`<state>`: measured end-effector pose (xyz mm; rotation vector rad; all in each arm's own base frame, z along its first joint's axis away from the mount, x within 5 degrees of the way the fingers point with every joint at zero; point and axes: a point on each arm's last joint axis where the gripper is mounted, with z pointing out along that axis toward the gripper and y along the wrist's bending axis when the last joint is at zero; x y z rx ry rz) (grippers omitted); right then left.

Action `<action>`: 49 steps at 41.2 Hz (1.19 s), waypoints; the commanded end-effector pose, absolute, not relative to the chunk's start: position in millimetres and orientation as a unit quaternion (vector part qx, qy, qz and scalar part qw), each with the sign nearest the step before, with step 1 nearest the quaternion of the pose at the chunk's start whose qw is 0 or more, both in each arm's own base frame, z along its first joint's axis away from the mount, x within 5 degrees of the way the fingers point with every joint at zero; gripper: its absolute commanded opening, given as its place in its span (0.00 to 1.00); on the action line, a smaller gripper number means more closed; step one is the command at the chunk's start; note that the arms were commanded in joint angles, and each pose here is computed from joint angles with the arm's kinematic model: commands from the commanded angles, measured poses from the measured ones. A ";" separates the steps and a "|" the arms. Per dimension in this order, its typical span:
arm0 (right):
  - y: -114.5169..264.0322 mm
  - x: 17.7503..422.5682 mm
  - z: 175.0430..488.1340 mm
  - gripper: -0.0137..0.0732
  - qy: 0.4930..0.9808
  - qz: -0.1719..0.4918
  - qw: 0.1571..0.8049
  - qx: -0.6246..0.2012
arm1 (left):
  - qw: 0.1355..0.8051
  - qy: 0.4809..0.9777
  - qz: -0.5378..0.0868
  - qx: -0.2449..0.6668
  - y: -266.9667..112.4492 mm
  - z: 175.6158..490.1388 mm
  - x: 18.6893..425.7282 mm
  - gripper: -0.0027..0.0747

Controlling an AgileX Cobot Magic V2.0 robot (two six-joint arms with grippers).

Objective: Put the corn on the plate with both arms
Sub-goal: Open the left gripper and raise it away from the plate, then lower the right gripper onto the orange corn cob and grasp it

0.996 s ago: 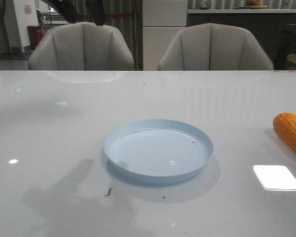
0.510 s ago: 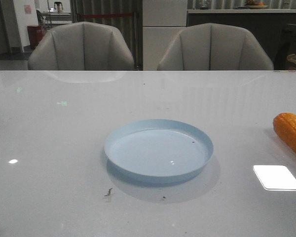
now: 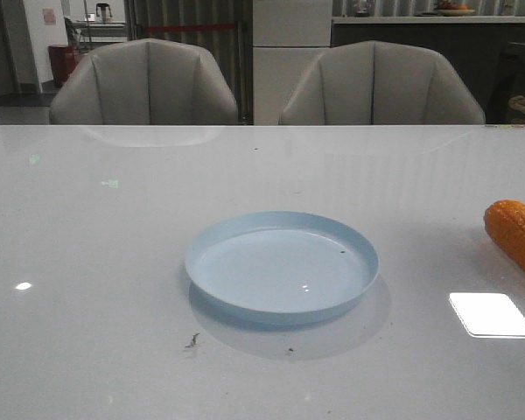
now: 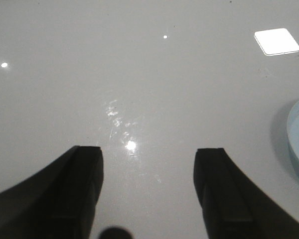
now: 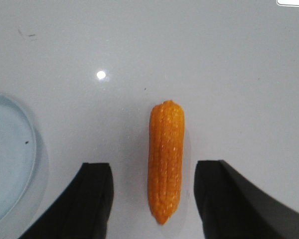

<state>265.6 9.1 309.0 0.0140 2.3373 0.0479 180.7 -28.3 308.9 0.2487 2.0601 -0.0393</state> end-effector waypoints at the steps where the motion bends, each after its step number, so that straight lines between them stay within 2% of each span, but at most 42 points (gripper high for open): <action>1: 6.7 299.5 323.2 0.71 0.906 0.003 0.423 -0.003 | 0.566 0.819 -0.021 0.097 -28.2 329.7 179.7 0.63; 7: 7.4 335.7 303.2 0.71 0.928 0.000 0.373 -0.004 | 0.566 0.819 -0.021 0.097 -27.9 330.3 178.1 0.63; 11: 7.3 351.2 282.4 0.74 0.942 -0.005 0.335 -0.006 | 0.561 0.822 -0.021 0.097 -27.9 329.4 177.7 0.63; 15: 7.5 361.1 262.3 0.78 0.950 -0.006 0.312 -0.008 | 0.555 0.826 -0.020 0.098 -27.8 328.2 177.2 0.63; 20: 7.6 369.6 238.0 0.79 0.960 -0.007 0.281 -0.008 | 0.552 0.828 -0.020 0.098 -27.8 327.6 177.0 0.63; 31: 6.9 378.4 208.2 0.78 0.969 -0.015 0.246 -0.016 | 0.552 0.828 -0.021 0.099 -28.1 327.6 177.0 0.63; 35: 7.0 380.0 201.1 0.75 0.971 -0.015 0.237 -0.016 | 0.552 0.828 -0.021 0.099 -28.1 327.6 177.0 0.63; 44: 6.3 384.4 194.9 0.53 0.969 -0.022 0.244 -0.024 | 0.552 0.828 -0.021 0.099 -28.1 327.6 177.0 0.63; 49: 7.1 391.7 204.2 0.51 0.961 -0.025 0.272 -0.032 | 0.552 0.828 -0.021 0.099 -28.1 327.6 177.0 0.63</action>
